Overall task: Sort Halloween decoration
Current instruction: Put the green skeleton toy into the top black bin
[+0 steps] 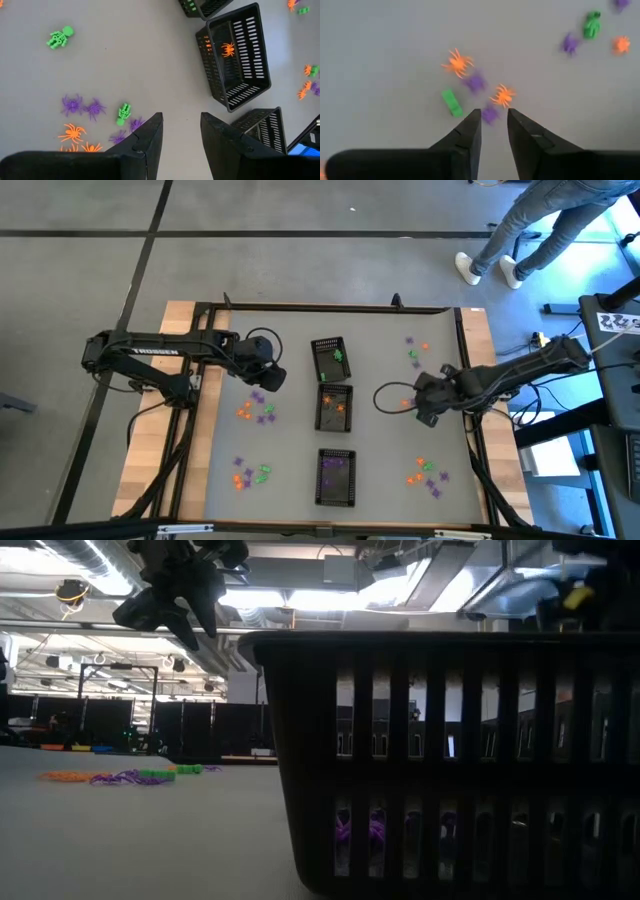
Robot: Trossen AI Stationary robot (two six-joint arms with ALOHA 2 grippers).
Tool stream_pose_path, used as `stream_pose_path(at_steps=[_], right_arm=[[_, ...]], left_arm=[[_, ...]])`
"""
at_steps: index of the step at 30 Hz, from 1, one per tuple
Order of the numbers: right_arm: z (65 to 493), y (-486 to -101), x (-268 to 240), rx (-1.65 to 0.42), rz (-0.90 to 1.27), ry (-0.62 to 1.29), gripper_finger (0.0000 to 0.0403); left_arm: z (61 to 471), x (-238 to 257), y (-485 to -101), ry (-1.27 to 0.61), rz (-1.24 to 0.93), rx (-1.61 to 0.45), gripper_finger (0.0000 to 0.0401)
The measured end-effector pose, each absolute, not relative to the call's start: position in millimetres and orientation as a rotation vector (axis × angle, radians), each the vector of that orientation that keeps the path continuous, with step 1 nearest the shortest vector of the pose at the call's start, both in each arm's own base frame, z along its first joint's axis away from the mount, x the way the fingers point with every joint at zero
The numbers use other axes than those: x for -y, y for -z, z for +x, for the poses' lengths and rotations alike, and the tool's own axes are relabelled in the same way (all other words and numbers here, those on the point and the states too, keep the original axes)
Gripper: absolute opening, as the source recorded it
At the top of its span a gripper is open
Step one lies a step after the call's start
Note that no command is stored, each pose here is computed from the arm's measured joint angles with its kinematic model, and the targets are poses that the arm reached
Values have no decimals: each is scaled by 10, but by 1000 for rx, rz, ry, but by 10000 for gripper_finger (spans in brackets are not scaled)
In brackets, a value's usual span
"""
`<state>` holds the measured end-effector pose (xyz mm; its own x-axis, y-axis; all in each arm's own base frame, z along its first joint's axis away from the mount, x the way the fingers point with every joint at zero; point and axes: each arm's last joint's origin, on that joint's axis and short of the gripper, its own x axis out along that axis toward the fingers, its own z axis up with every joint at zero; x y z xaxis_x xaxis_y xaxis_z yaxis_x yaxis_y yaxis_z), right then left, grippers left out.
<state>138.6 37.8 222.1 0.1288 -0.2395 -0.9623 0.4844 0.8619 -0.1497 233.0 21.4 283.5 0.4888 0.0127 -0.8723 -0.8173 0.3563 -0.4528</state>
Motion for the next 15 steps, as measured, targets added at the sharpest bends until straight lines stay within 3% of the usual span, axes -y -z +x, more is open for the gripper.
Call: stream_pose_path(at_steps=[10, 15], right_arm=[[1309, -1875, -370, -1383, 252, 495, 95], [1392, -1797, -402, -1327, 263, 418, 138]], left_arm=[[2330, -214, -2835, -646, -1079, -916, 124], [2330, -214, -2836, -646, -1079, -916, 124]])
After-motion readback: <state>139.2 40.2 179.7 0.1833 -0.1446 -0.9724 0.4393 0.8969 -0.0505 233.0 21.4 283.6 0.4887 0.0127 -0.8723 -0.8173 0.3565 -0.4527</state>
